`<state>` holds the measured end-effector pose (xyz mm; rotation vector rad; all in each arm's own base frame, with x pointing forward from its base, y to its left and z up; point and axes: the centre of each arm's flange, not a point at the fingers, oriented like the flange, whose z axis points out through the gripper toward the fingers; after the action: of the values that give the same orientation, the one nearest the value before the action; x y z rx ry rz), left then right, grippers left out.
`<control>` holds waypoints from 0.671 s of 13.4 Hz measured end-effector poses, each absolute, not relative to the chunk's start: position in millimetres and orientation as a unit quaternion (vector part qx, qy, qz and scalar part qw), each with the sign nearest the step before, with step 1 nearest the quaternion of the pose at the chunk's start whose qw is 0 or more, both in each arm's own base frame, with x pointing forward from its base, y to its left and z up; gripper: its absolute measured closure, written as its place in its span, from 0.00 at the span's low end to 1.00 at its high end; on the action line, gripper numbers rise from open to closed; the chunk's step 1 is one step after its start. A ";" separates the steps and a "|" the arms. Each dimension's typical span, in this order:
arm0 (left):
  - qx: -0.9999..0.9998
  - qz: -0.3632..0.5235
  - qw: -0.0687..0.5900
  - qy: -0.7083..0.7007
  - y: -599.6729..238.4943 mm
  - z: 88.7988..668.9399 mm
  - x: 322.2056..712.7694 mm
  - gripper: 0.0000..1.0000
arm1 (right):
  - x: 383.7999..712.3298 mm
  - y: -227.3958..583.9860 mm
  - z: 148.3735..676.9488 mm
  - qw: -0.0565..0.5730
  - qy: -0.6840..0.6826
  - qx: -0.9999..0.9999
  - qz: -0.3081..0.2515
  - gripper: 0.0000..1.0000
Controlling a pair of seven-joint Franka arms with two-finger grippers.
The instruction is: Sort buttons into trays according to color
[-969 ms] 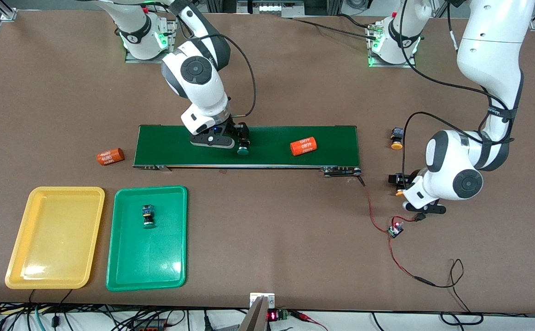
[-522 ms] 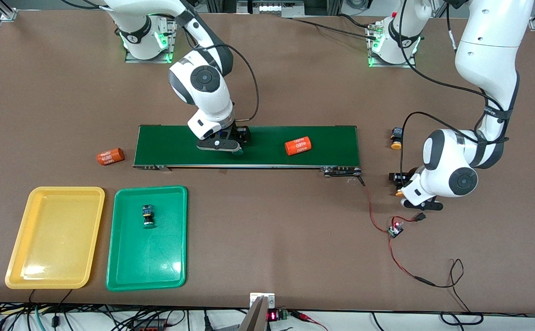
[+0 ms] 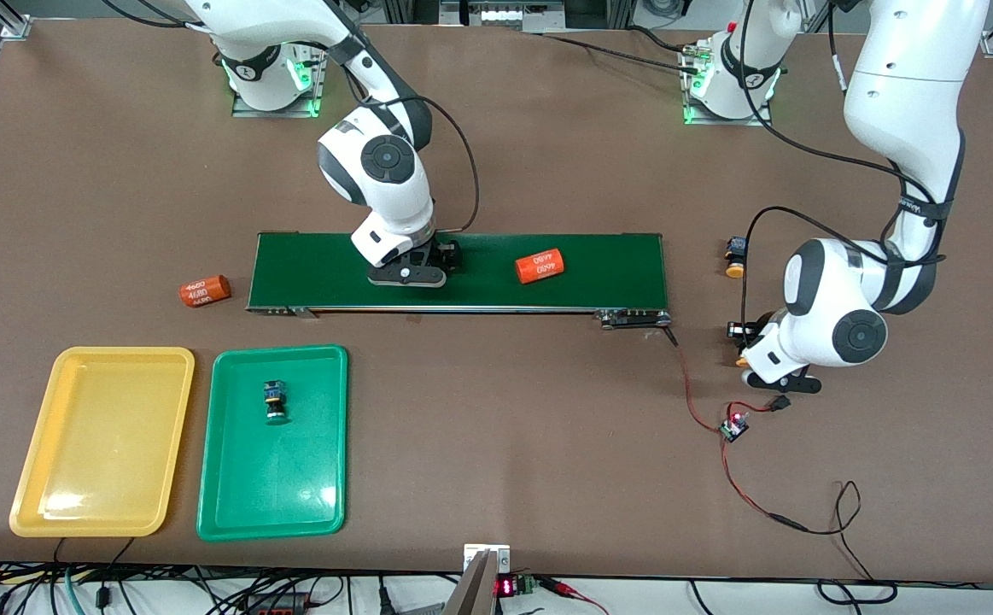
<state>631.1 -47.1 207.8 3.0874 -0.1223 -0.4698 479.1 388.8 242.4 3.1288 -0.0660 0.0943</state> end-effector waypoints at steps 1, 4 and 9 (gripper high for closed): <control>0.986 -0.159 0.011 -0.046 -55.9 227.6 633.7 0.67 | 479.8 388.0 242.3 0.005 -0.022 0.999 0.030 0.08; 0.979 -0.194 0.019 -0.066 -121.0 298.2 629.4 0.67 | 480.9 386.6 242.3 0.006 -0.023 0.999 0.030 0.25; 0.973 -0.232 0.003 -0.013 -267.8 314.3 571.8 0.67 | 491.9 374.2 244.5 0.010 -0.028 0.999 0.036 0.67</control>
<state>571.8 -267.8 314.3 3.0500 -0.0400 -0.7260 491.9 374.2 244.5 3.1177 -0.0882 0.1137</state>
